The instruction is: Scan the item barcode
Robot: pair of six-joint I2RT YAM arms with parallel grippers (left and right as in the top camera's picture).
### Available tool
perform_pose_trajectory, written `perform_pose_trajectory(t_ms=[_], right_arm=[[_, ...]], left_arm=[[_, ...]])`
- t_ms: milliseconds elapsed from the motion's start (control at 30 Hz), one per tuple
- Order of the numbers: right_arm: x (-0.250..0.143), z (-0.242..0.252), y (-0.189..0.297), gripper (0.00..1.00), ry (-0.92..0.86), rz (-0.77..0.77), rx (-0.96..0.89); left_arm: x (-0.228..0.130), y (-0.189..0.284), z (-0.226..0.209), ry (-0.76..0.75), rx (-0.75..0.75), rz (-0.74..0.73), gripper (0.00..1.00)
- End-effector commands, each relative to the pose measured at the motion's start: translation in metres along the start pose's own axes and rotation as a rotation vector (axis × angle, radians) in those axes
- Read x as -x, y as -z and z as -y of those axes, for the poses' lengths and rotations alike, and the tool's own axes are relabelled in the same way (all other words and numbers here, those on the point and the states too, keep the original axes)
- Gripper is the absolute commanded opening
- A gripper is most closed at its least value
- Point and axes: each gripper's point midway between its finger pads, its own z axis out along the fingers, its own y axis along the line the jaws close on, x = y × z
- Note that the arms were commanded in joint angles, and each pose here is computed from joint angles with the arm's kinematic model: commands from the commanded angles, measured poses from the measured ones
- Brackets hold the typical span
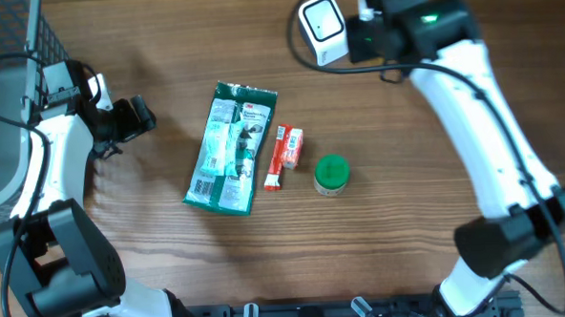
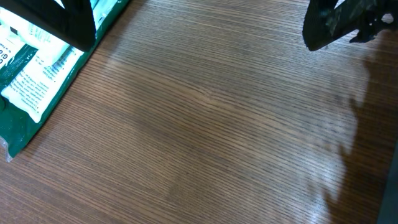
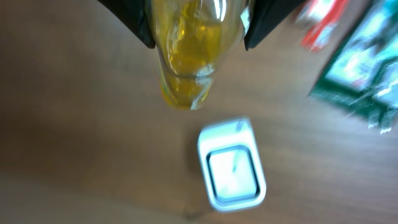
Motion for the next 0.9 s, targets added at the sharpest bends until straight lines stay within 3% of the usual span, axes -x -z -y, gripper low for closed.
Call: perform_pose_trajectory(t_ms=[0, 167, 400, 533, 667, 867], right_arm=[[0.023, -0.011, -0.026, 0.05, 0.287, 0.055, -0.19], [0.043, -0.041, -0.075, 0.05, 0.411, 0.12, -0.223], [0.049, -0.036, -0.118, 0.04, 0.496, 0.124, -0.399], [0.057, -0.04, -0.128, 0.05, 0.415, 0.183, -0.406], [0.058, -0.032, -0.126, 0.05, 0.201, 0.227, -0.438], [0.056, -0.048, -0.137, 0.04, 0.149, 0.239, -0.346]], left_arm=[[-0.005, -0.005, -0.004, 0.004, -0.003, -0.019, 1.0], [-0.005, -0.005, -0.004, 0.004, -0.003, -0.019, 1.0], [-0.005, -0.005, -0.004, 0.004, -0.003, -0.019, 1.0], [-0.005, -0.005, -0.004, 0.004, -0.003, -0.019, 1.0], [-0.005, -0.005, -0.004, 0.004, -0.003, -0.019, 1.0], [-0.005, -0.005, -0.004, 0.004, -0.003, -0.019, 1.0]])
